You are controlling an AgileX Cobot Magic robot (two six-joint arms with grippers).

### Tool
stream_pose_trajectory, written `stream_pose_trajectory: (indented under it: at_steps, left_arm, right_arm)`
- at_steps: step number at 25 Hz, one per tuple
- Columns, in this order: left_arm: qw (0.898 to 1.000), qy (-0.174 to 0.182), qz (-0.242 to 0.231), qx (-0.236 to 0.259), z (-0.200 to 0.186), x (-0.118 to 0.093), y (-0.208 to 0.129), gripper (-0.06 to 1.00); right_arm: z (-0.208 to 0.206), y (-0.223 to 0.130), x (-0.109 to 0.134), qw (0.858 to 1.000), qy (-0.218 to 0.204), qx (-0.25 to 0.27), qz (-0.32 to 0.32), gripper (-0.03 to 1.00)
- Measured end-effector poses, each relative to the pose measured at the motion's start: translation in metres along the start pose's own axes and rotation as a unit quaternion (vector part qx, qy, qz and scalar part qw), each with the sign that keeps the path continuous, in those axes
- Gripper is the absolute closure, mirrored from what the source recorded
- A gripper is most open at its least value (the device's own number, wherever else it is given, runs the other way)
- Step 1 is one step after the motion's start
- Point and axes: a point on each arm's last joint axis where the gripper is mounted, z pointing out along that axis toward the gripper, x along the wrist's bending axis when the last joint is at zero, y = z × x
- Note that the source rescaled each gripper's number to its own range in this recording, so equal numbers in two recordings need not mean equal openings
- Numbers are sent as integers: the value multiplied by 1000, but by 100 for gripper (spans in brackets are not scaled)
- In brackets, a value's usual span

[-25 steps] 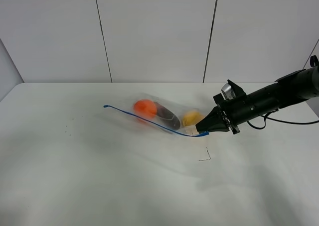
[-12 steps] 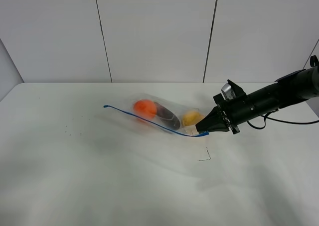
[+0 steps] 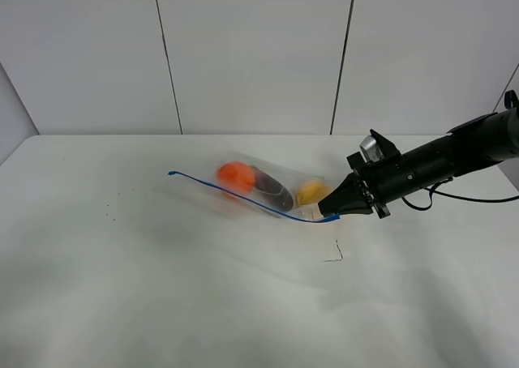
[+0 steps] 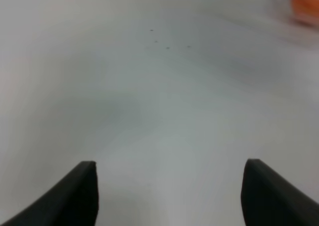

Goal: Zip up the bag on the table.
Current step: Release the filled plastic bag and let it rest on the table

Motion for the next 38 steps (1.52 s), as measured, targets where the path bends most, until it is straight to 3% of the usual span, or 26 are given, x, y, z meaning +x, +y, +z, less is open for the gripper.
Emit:
stream_pose_trajectory:
  at_steps: [5,30,32,35,38]
  left_arm:
    - [999,35,-25,-2,0,6,0,26]
    - [998,30,-46,-2,0,5,0,19]
    - [998,30,-46,-2,0,5,0,15]
    - [998,30,-46,-2,0,5,0,-1]
    - [998,30,-46,-2,0,5,0,-5]
  right_arm:
    - [0,1,0,1000,3,-3,2,97]
    - [0,2,2,1000,9,-10,4,97]
    - [0,2,2,1000,9,-10,4,97]
    - [0,2,2,1000,9,-10,4,97]
    - [0,2,2,1000,9,-10,4,97]
